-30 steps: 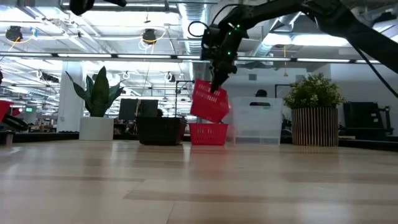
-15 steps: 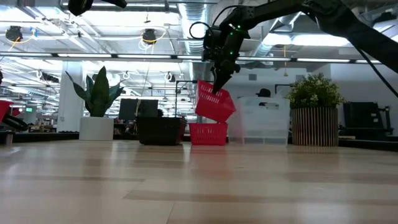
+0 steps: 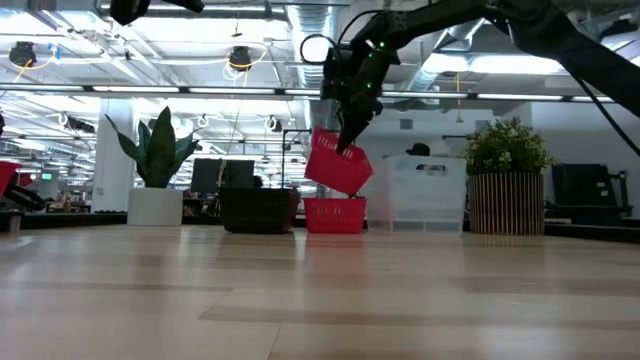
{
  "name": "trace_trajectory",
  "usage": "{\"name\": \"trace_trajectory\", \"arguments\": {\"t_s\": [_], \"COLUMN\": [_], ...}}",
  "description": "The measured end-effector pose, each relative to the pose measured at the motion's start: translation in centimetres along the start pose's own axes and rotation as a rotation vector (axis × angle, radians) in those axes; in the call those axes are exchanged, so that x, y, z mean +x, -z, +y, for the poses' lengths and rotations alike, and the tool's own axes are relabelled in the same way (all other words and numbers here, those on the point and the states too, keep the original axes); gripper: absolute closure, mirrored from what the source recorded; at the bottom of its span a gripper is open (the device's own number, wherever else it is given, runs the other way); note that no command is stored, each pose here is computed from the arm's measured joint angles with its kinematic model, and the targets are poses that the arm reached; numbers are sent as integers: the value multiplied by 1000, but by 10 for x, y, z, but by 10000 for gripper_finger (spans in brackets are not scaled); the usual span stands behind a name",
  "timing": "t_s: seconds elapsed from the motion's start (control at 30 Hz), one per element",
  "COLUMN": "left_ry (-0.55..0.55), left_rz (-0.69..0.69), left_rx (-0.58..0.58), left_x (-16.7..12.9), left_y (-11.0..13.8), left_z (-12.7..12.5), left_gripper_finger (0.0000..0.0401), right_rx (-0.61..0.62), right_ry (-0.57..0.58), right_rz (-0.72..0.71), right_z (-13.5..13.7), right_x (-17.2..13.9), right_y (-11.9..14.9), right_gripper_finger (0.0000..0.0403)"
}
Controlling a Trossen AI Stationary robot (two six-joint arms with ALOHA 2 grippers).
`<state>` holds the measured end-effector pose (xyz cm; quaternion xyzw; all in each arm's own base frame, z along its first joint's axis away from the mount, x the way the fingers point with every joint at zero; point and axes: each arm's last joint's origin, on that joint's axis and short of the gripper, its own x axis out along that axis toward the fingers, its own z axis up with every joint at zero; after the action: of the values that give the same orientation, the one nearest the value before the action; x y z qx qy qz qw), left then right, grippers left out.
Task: Stack baskets by color
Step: Stack the right orange bin on the top orange bin, then stack the bottom orange bin on the orange bin
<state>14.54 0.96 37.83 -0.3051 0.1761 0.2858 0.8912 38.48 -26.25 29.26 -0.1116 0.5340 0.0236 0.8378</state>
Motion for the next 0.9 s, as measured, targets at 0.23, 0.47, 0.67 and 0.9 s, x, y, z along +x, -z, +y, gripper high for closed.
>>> {"name": "trace_trajectory", "arguments": {"t_s": [0.23, 0.47, 0.67, 0.9], "left_ry": [0, 1, 1, 1], "left_rz": [0, 1, 1, 1], "left_rx": [0, -5, -5, -4], "left_x": [0, 0, 0, 0], "left_y": [0, 0, 0, 0], "left_z": [0, 0, 0, 0], "left_gripper_finger": [401, 401, 401, 401], "right_rx": [-1, 19, 36, 84], "right_ry": [-11, -6, -32, -38], "right_rz": [11, 12, 38, 49], "right_z": [1, -1, 0, -5], "right_x": [15, 16, 22, 28], "right_y": [5, 6, 12, 22], "right_gripper_finger": [384, 358, 353, 334]}}
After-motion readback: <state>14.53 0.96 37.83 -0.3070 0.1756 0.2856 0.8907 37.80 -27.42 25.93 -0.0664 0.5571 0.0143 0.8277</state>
